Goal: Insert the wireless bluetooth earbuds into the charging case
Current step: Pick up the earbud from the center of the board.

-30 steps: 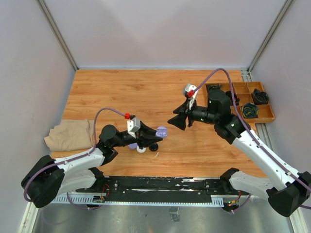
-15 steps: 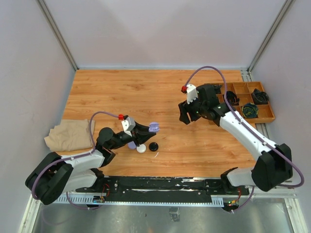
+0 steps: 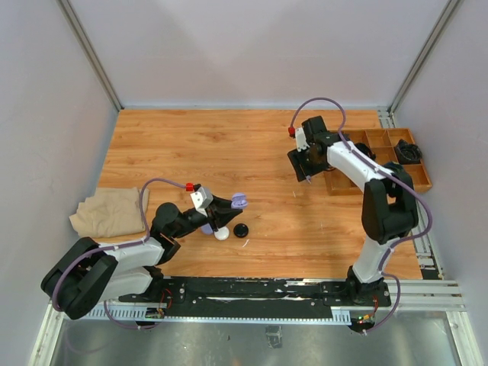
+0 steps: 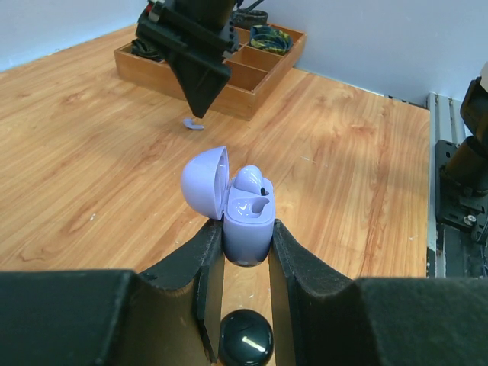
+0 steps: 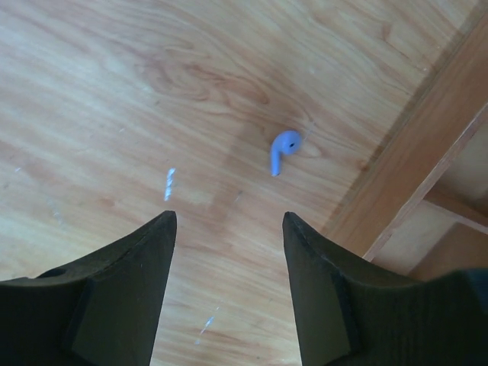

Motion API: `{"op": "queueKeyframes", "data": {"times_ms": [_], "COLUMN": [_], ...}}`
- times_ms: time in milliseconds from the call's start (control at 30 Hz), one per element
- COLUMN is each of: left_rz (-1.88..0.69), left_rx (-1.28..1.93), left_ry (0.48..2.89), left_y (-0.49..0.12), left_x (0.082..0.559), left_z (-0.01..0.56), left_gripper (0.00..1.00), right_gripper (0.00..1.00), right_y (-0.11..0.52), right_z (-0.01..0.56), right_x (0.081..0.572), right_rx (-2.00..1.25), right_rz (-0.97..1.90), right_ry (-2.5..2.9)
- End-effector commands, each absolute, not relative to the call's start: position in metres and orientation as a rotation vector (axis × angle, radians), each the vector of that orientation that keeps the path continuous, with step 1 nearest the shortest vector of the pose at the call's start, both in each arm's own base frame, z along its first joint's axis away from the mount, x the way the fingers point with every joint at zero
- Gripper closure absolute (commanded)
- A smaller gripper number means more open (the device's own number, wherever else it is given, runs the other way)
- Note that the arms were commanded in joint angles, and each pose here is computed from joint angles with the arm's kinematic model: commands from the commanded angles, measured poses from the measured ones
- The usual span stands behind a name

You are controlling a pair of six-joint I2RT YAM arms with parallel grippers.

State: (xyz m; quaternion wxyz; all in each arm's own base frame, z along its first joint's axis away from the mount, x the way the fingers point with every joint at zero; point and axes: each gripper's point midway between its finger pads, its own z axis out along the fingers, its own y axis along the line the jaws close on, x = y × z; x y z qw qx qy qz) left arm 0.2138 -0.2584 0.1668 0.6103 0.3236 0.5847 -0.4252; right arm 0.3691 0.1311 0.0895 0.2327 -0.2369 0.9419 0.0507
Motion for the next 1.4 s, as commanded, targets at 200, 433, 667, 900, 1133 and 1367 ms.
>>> {"op": "queueKeyframes", "data": {"times_ms": [200, 433, 667, 900, 1133, 1367], "left_rz": [-0.954, -0.959, -0.965, -0.964, -0.965, -0.966], "left_rx": [0.76, 0.767, 0.771, 0.776, 0.778, 0.781], "left_ry": [1.316, 1.316, 1.314, 1.322, 1.327, 1.336], "left_y": [-0.257, -0.258, -0.259, -0.259, -0.259, -0.26], "left_x": [0.216, 0.215, 0.214, 0.214, 0.214, 0.215], "left_z": [0.173, 0.174, 0.176, 0.174, 0.173, 0.171], "left_gripper": [1.0, 1.0, 1.0, 1.0, 1.0, 1.0], "right_gripper": [0.48, 0.64, 0.68, 0.7, 0.68, 0.71], "right_y": [0.098, 0.095, 0.084, 0.09, 0.096, 0.095], "right_z": [0.058, 0.037, 0.022, 0.009, 0.006, 0.003], "right_x": [0.397, 0.406, 0.403, 0.4, 0.404, 0.407], "right_rx": [-0.564, -0.529, -0.495, -0.524, -0.549, -0.557], "right_rz": [-0.054, -0.063, -0.085, -0.018, 0.049, 0.056], "right_ry": [2.762, 2.822, 2.868, 2.898, 2.895, 2.898]}}
